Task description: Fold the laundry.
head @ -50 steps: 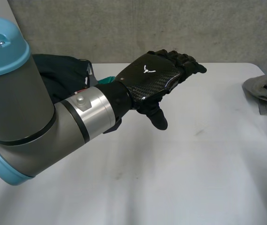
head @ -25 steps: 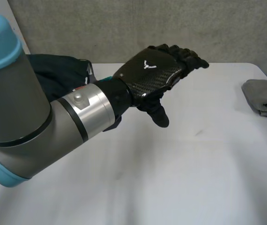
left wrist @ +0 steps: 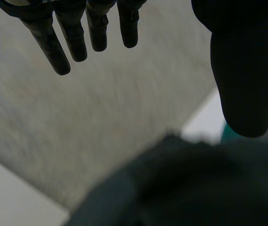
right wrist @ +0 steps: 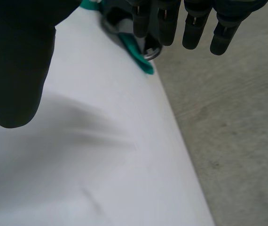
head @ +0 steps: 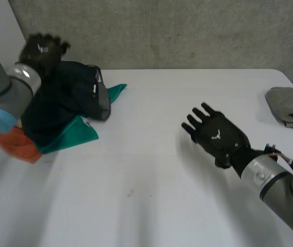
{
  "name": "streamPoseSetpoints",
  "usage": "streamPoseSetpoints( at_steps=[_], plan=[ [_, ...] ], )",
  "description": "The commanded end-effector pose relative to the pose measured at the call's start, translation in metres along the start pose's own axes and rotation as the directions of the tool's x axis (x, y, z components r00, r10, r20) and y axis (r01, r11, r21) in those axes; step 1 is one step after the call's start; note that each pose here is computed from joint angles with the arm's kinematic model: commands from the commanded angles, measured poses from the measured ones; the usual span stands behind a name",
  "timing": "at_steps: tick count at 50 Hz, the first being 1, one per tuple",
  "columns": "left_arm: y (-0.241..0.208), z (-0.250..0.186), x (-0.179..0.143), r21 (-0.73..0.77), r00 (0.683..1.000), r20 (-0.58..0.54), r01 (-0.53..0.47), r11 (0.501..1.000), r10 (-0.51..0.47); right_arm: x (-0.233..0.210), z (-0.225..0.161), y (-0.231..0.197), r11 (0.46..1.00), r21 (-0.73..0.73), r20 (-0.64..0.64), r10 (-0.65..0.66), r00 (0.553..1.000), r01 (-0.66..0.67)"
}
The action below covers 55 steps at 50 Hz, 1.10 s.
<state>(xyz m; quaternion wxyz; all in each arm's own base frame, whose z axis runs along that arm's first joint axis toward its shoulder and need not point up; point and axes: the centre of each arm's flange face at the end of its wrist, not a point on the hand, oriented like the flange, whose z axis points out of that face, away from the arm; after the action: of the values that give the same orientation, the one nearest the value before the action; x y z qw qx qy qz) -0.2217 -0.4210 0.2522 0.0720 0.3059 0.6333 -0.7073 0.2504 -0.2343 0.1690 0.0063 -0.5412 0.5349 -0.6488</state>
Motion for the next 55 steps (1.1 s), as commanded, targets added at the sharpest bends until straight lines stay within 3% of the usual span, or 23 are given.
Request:
streamPoseSetpoints(
  at_steps=[1,5,10,16,21,25,29,32,33,37,40,44,48,52,53,55],
  plan=[
    [0.085,0.03,0.015,-0.103,0.982,-0.035,-0.187,0.977,0.185,-0.008,-0.005,0.01,0.998,-0.045,0.019,0.032,0.999,-0.031],
    [0.087,0.038,0.02,-0.044,0.985,-0.014,-0.174,0.984,0.174,-0.011,-0.006,0.01,0.998,-0.048,0.024,0.039,0.999,-0.038],
    [0.074,0.034,0.038,0.038,0.995,-0.053,-0.085,0.996,0.087,-0.007,-0.007,0.013,0.997,-0.072,-0.002,0.04,0.999,-0.04],
    [-0.02,0.005,0.026,0.277,1.0,-0.008,0.026,0.961,-0.025,0.021,-0.009,0.02,0.991,-0.124,-0.119,0.032,0.992,-0.047],
    [-0.08,-0.037,0.044,0.385,0.984,-0.135,0.162,0.909,-0.118,0.051,-0.015,0.013,0.99,-0.103,-0.241,0.071,0.968,-0.099],
    [-0.116,-0.079,0.077,0.414,0.933,-0.327,0.287,0.864,-0.153,0.075,-0.018,0.006,0.98,-0.052,-0.328,0.167,0.93,-0.194],
    [-0.12,-0.118,0.124,0.351,0.843,-0.518,0.366,0.862,-0.147,0.092,-0.026,-0.003,0.947,0.009,-0.382,0.3,0.874,-0.321],
    [-0.11,-0.128,0.146,0.295,0.801,-0.58,0.377,0.878,-0.149,0.096,-0.029,-0.004,0.925,0.015,-0.382,0.357,0.852,-0.381],
    [-0.101,-0.134,0.164,0.25,0.772,-0.617,0.377,0.892,-0.153,0.098,-0.031,-0.005,0.91,0.013,-0.382,0.388,0.839,-0.415],
    [-0.073,-0.14,0.207,0.127,0.705,-0.685,0.367,0.921,-0.186,0.095,-0.034,-0.005,0.875,-0.005,-0.357,0.45,0.818,-0.484],
    [-0.057,-0.139,0.218,0.058,0.691,-0.691,0.347,0.936,-0.213,0.094,-0.035,-0.005,0.865,-0.019,-0.354,0.463,0.813,-0.501],
    [-0.048,-0.143,0.222,-0.004,0.7,-0.68,0.296,0.955,-0.22,0.092,-0.035,-0.003,0.854,-0.047,-0.352,0.471,0.808,-0.518],
    [-0.058,-0.154,0.213,-0.008,0.729,-0.658,0.243,0.97,-0.188,0.092,-0.037,-0.004,0.843,-0.069,-0.344,0.481,0.806,-0.533],
    [-0.089,-0.167,0.184,0.027,0.784,-0.594,0.245,0.969,-0.182,0.092,-0.04,-0.01,0.834,-0.097,-0.32,0.491,0.81,-0.543],
    [-0.096,-0.172,0.171,0.023,0.813,-0.548,0.247,0.969,-0.195,0.093,-0.041,-0.011,0.831,-0.104,-0.317,0.493,0.81,-0.546],
    [-0.101,-0.177,0.16,0.015,0.842,-0.496,0.254,0.967,-0.214,0.092,-0.044,-0.014,0.82,-0.129,-0.304,0.502,0.809,-0.558]
  ],
)
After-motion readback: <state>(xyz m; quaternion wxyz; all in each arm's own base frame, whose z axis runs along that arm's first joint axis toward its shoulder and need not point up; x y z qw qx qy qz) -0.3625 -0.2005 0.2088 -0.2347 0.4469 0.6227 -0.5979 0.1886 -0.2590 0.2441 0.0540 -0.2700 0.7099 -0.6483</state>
